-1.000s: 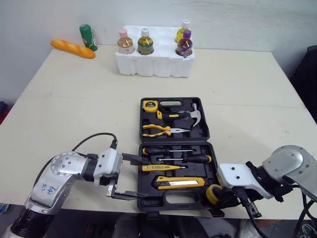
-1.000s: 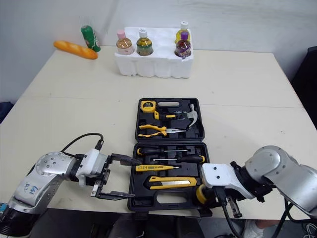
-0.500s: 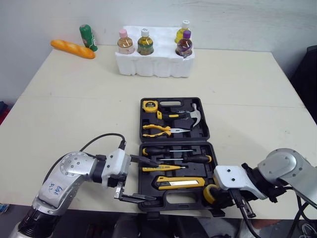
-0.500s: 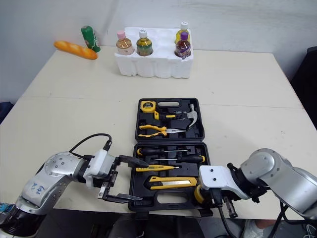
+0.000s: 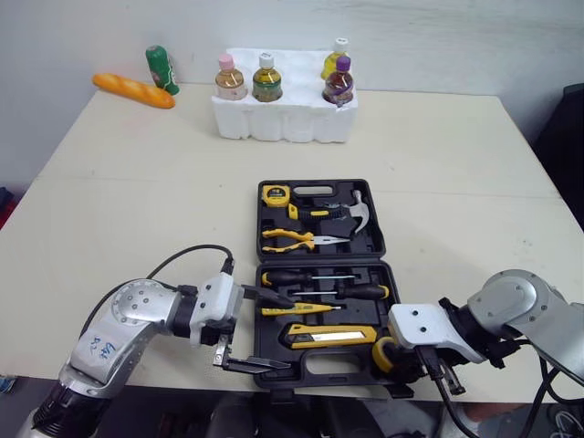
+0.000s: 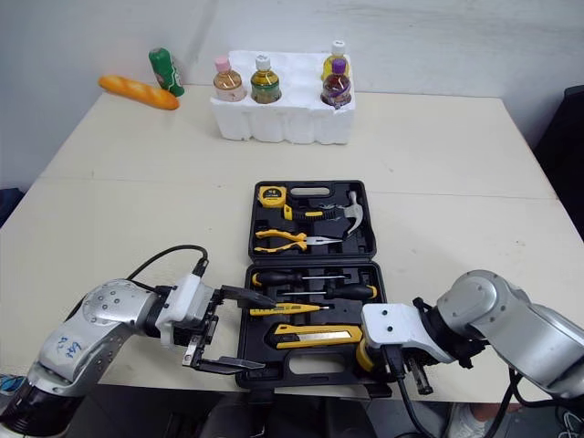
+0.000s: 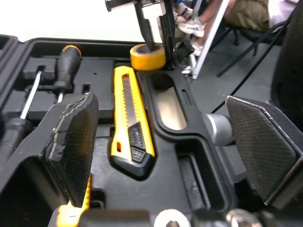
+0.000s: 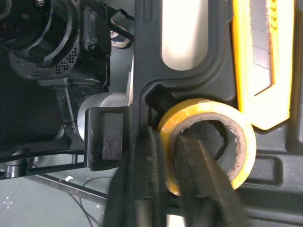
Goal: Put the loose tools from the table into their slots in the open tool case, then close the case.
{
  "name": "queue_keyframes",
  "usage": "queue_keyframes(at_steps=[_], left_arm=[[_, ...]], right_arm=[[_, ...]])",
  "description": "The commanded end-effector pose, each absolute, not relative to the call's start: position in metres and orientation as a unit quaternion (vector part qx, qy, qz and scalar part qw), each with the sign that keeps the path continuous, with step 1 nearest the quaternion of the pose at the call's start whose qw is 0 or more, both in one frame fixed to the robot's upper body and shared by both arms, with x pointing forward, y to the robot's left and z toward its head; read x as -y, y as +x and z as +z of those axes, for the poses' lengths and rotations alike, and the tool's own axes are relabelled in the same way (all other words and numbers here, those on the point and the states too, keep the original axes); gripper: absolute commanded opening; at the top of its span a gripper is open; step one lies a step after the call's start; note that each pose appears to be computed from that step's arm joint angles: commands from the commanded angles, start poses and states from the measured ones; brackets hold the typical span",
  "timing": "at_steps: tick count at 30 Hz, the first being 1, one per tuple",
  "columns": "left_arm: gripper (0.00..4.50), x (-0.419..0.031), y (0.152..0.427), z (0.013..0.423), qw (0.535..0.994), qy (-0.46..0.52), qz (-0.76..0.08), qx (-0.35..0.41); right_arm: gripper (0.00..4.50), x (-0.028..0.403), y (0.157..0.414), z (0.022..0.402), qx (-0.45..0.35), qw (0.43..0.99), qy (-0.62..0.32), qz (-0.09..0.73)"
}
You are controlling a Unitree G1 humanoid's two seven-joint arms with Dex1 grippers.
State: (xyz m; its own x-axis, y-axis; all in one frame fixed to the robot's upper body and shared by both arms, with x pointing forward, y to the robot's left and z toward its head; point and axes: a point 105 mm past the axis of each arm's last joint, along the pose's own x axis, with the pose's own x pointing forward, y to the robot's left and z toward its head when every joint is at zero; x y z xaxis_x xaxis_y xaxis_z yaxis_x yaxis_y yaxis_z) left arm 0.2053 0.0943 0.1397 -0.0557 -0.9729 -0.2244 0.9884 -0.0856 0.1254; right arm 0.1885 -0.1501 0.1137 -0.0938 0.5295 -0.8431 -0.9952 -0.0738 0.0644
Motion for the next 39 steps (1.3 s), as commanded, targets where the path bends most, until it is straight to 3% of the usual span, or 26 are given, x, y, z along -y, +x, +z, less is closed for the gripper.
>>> queue_keyframes(at_steps=[1,8,15,21,24,26,32,39], left_arm=[[4.50,-0.089,0.195,0.148,0.657,0.115,-0.745,-0.027],[4.50,-0.087,0.193,0.147,0.658,0.107,-0.744,-0.029],[4.50,-0.088,0.194,0.147,0.664,0.112,-0.739,-0.021],[4.50,-0.086,0.196,0.145,0.670,0.110,-0.734,-0.017],[4.50,-0.085,0.196,0.145,0.665,0.112,-0.738,-0.018],[4.50,-0.086,0.198,0.144,0.662,0.118,-0.740,-0.019],[4.50,-0.086,0.205,0.153,0.668,0.124,-0.734,0.006],[4.50,-0.089,0.205,0.152,0.666,0.132,-0.734,0.001]], right_arm=[[1.94,0.153,0.179,0.125,-0.348,0.572,-0.321,0.670],[1.94,0.171,0.172,0.131,-0.371,0.565,-0.310,0.668],[1.94,0.175,0.188,0.167,-0.289,0.652,-0.247,0.656],[1.94,0.183,0.194,0.174,-0.258,0.706,-0.219,0.622],[1.06,0.178,0.197,0.176,-0.225,0.731,-0.187,0.617],[0.08,0.176,0.197,0.177,-0.208,0.738,-0.180,0.616],[0.08,0.175,0.194,0.172,-0.189,0.750,-0.173,0.610],[0.08,0.157,0.185,0.153,-0.168,0.747,-0.097,0.636]])
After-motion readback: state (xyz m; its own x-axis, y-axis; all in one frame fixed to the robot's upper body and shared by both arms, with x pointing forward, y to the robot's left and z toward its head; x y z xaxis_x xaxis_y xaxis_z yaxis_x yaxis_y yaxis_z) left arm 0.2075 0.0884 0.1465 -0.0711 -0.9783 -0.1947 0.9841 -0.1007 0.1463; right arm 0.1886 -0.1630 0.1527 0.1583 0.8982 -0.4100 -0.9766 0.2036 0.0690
